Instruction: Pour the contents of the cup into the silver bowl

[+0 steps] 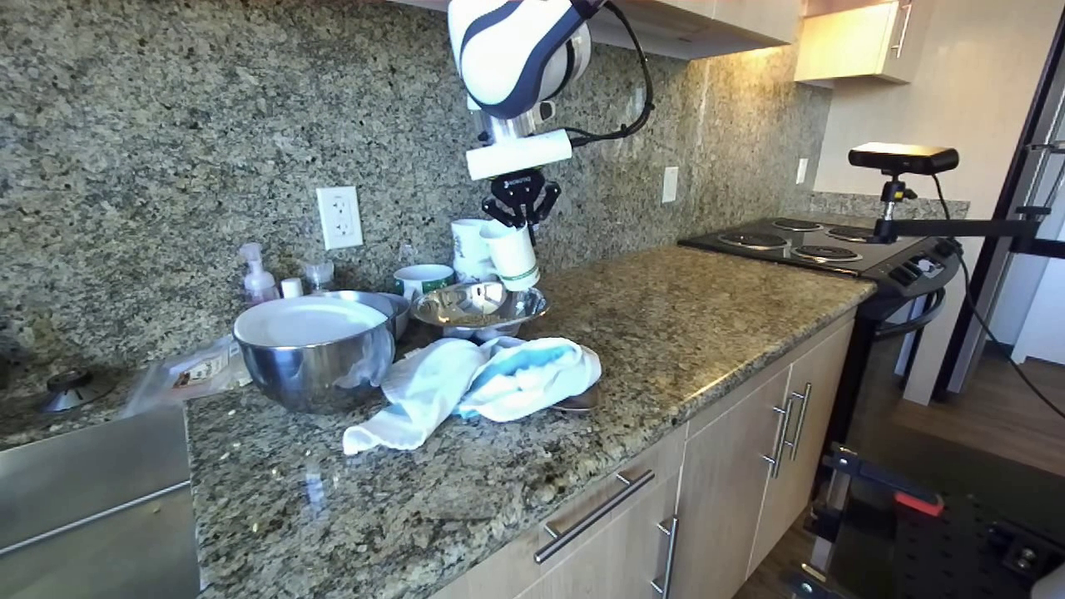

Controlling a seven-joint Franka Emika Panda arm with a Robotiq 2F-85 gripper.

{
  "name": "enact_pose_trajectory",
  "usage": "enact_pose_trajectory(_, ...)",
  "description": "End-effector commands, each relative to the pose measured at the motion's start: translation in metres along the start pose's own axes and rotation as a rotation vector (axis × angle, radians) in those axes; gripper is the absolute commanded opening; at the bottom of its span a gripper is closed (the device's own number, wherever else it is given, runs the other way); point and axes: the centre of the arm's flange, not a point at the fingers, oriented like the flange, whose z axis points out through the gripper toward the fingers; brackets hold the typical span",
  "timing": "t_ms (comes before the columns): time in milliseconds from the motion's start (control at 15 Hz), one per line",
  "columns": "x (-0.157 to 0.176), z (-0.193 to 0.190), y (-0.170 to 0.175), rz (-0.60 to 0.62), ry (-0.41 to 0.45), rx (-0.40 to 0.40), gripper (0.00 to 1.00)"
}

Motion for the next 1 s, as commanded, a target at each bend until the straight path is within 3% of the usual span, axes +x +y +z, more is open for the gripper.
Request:
enact_pose_trajectory(0, -0.005, -0.014, -0.014, -0.037, 0.037, -0.099, 0.00)
enact_pose_trajectory(933, 0.000, 0.011, -0.045, -0.187, 0.124, -0.420, 0.00)
